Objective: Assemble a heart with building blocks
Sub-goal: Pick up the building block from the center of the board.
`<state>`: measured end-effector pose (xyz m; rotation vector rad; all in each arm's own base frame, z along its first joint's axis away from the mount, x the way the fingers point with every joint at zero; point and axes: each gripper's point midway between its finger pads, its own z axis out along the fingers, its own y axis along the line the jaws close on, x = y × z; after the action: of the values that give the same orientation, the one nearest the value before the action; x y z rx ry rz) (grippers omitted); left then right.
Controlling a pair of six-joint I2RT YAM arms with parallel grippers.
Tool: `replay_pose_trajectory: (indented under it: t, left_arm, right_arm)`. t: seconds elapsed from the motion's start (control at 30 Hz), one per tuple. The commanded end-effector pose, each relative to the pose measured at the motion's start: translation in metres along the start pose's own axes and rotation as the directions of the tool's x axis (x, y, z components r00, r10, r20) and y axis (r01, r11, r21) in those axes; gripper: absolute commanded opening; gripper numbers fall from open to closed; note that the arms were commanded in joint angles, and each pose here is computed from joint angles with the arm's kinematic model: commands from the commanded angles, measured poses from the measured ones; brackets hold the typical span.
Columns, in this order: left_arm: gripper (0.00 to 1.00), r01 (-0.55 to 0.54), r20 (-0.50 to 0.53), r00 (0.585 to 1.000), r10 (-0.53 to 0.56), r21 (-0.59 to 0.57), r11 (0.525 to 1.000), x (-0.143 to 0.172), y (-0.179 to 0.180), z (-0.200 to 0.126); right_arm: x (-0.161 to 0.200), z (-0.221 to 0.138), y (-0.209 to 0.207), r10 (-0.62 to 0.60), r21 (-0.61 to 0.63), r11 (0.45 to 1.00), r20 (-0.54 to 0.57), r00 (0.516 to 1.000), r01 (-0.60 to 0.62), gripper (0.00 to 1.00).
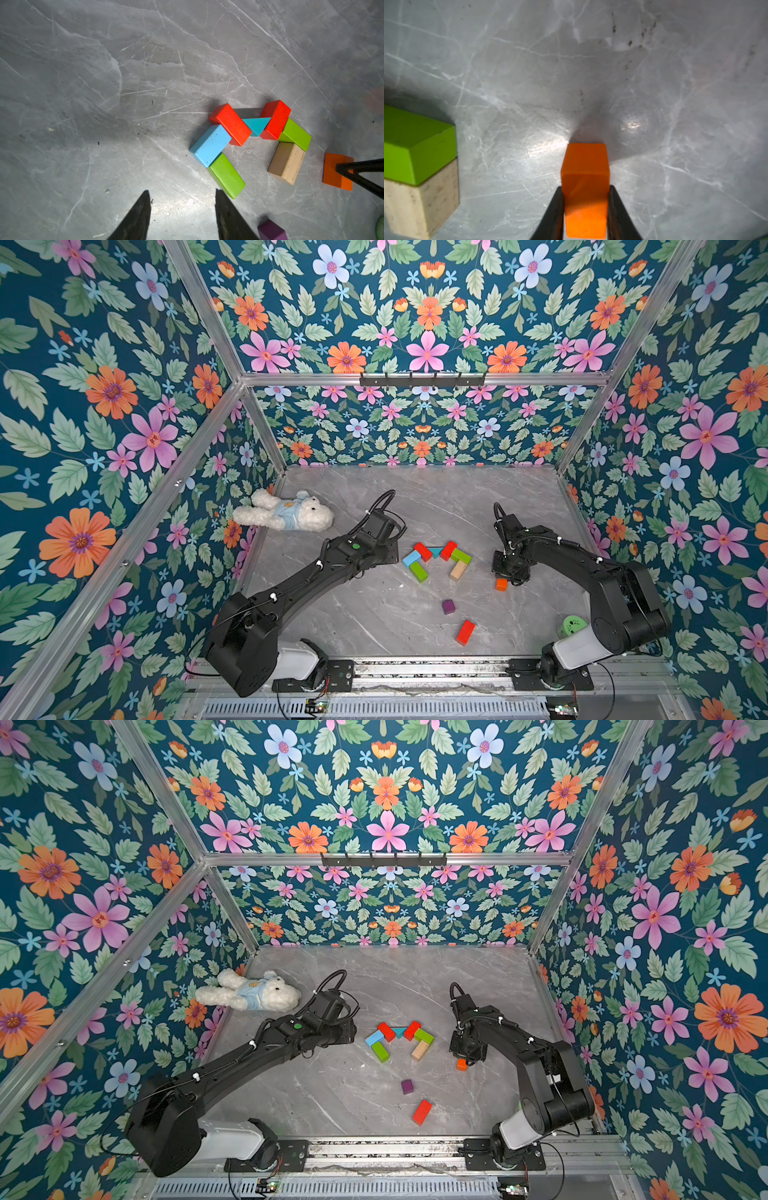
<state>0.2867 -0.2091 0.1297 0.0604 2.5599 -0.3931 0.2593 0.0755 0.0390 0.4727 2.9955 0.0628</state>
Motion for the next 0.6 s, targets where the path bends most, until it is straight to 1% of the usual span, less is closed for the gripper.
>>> replay_pose_trajectory:
  t: [0.0,0.07,0.13,0.23,0.3,0.37,0.4,0.5,0.57]
  left_arm:
    - [0.52,0.014,0.017,1.000,-0.014,-0.002,1.000,-0.003,0.003,0.001]
    - [0.51,0.018,0.019,1.000,-0.018,-0.010,1.000,-0.003,0.006,0.001]
    - [0.51,0.032,0.025,0.999,-0.031,-0.021,0.999,-0.002,0.011,0.002]
    - [0.51,0.069,0.038,0.997,-0.067,-0.037,0.997,-0.002,0.020,0.002]
    - [0.51,0.102,0.048,0.994,-0.100,-0.041,0.994,-0.001,0.026,0.002]
    - [0.51,0.132,0.058,0.990,-0.130,-0.040,0.990,0.000,0.030,0.001]
    - [0.51,0.146,0.063,0.988,-0.144,-0.039,0.988,0.000,0.033,0.001]
    - [0.51,0.171,0.072,0.983,-0.168,-0.038,0.985,0.001,0.039,-0.003]
    - [0.51,0.177,0.076,0.982,-0.173,-0.049,0.983,0.003,0.044,-0.005]
  right_arm:
    - [0.004,-0.011,-0.010,-0.027,0.066,0.997,0.021,0.999,0.025,0.18]
    - [0.007,-0.030,-0.005,-0.084,0.087,0.993,0.075,0.994,0.077,0.17]
    - [0.011,-0.053,0.010,-0.163,0.083,0.985,0.139,0.977,0.152,0.18]
    - [0.022,-0.083,0.049,-0.314,0.033,0.948,0.231,0.921,0.316,0.18]
    - [0.033,-0.093,0.081,-0.414,-0.024,0.900,0.258,0.873,0.434,0.18]
    - [0.042,-0.092,0.110,-0.503,-0.057,0.842,0.273,0.820,0.536,0.18]
    - [0.045,-0.088,0.122,-0.532,-0.065,0.822,0.266,0.804,0.566,0.18]
    - [0.050,-0.071,0.144,-0.594,-0.049,0.786,0.213,0.776,0.616,0.13]
    - [0.056,-0.061,0.159,-0.625,-0.060,0.761,0.196,0.755,0.646,0.12]
